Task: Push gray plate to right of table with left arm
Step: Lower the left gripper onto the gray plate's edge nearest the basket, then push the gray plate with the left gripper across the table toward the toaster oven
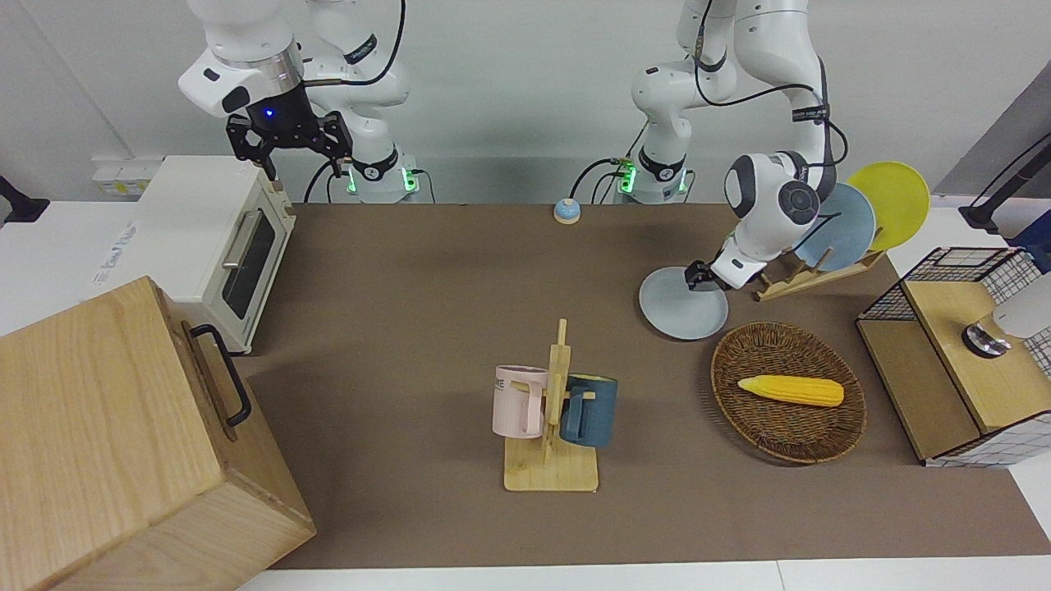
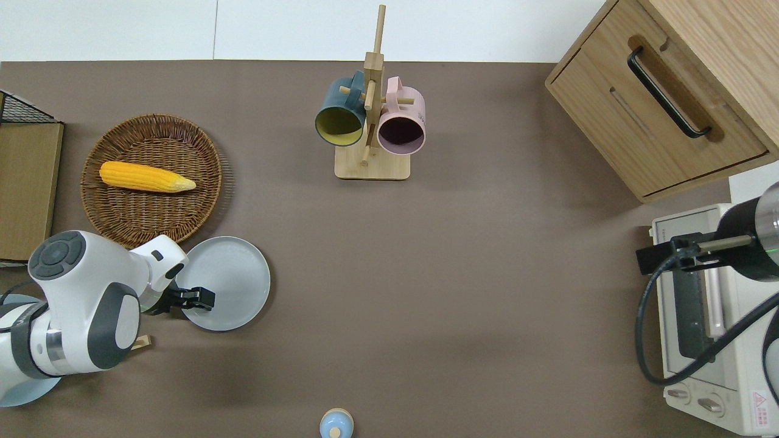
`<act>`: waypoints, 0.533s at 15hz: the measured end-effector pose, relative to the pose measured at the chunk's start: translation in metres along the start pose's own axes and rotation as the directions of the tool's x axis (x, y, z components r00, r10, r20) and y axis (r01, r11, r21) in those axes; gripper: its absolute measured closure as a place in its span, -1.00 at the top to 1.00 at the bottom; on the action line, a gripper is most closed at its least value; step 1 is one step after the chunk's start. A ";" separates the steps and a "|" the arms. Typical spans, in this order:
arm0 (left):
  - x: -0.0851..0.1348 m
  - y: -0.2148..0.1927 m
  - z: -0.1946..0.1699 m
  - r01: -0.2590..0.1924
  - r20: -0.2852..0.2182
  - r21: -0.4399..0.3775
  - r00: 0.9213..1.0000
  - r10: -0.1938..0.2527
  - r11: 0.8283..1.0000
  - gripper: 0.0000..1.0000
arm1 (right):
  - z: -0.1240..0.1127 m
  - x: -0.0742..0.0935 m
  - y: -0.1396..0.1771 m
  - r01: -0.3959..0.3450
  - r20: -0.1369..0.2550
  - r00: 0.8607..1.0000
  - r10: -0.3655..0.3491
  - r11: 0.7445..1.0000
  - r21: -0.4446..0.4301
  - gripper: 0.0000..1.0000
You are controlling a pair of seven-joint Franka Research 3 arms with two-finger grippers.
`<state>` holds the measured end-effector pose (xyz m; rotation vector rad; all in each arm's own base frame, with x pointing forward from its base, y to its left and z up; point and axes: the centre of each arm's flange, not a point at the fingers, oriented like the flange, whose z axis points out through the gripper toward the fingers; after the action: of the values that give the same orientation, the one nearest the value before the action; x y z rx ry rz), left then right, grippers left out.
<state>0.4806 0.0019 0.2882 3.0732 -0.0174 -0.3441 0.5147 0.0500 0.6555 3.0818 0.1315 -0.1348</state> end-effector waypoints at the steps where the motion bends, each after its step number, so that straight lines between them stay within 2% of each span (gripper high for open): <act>1: 0.000 0.000 0.002 0.000 -0.003 0.000 1.000 0.000 1.000 0.60 | 0.000 0.000 0.000 0.000 0.000 1.000 0.000 1.000 0.000 0.99; 6: 0.000 0.000 -0.004 -0.002 -0.021 0.002 1.000 0.002 1.000 -0.45 | 0.000 0.000 0.000 0.000 0.000 1.000 0.000 1.000 0.000 0.99; 8: 0.001 0.000 -0.004 -0.002 -0.026 0.002 1.000 0.002 1.000 -0.74 | 0.000 0.000 0.000 0.000 0.000 1.000 0.000 1.000 0.000 0.99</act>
<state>0.4827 0.0016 0.2919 3.0794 -0.0200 -0.3038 0.5147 0.0500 0.6555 3.0818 0.1315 -0.1348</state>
